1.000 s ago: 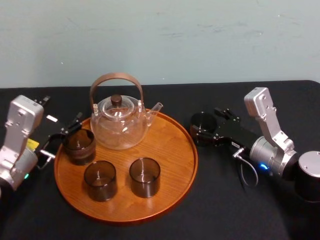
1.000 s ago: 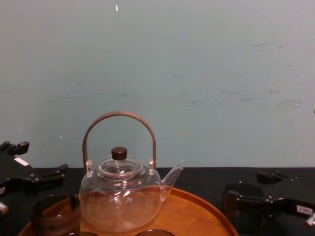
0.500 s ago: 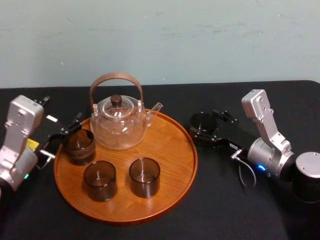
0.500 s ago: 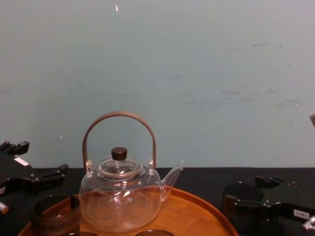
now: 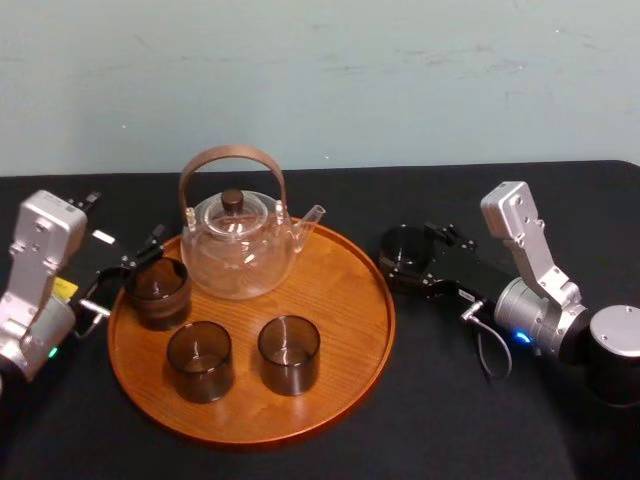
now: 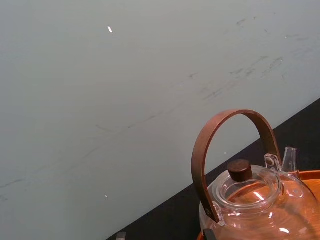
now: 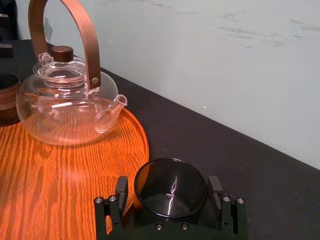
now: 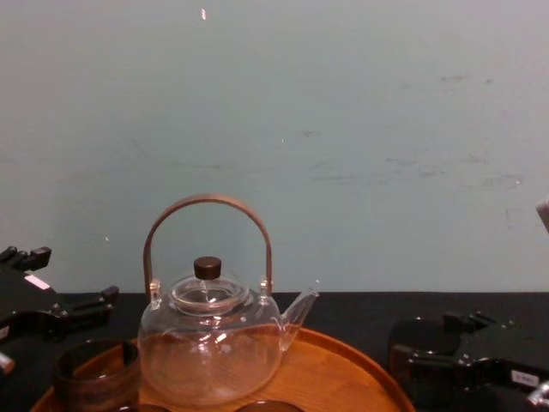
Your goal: Pick up the glass from the table and place it on the tray.
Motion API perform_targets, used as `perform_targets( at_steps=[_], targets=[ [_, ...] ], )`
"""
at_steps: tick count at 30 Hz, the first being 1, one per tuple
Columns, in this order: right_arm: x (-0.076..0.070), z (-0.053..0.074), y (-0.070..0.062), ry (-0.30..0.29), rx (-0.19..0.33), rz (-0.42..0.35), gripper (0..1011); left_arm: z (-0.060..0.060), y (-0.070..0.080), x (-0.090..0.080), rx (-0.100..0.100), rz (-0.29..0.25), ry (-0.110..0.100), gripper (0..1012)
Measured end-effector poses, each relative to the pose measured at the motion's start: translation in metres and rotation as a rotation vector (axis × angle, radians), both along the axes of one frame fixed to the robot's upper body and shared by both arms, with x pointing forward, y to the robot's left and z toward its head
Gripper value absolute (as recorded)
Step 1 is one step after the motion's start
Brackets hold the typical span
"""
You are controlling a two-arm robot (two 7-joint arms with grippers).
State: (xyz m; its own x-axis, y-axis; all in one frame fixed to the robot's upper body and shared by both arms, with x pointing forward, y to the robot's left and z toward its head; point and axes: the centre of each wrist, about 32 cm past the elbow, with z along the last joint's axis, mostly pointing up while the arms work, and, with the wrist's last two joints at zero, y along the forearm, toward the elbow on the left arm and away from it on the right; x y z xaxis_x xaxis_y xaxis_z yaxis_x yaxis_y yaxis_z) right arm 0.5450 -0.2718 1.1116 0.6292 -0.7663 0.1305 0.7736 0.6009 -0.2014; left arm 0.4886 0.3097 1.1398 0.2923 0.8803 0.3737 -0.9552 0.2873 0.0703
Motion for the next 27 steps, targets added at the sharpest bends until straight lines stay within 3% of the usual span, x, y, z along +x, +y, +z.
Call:
perform_targets(
  at_steps=[27],
  targets=[
    [0.0000,-0.0021,-0.0014,0.016,0.002,-0.004,1002,0.0000,0.0000,0.0000,0.000,0.000,0.000,1001]
  ],
)
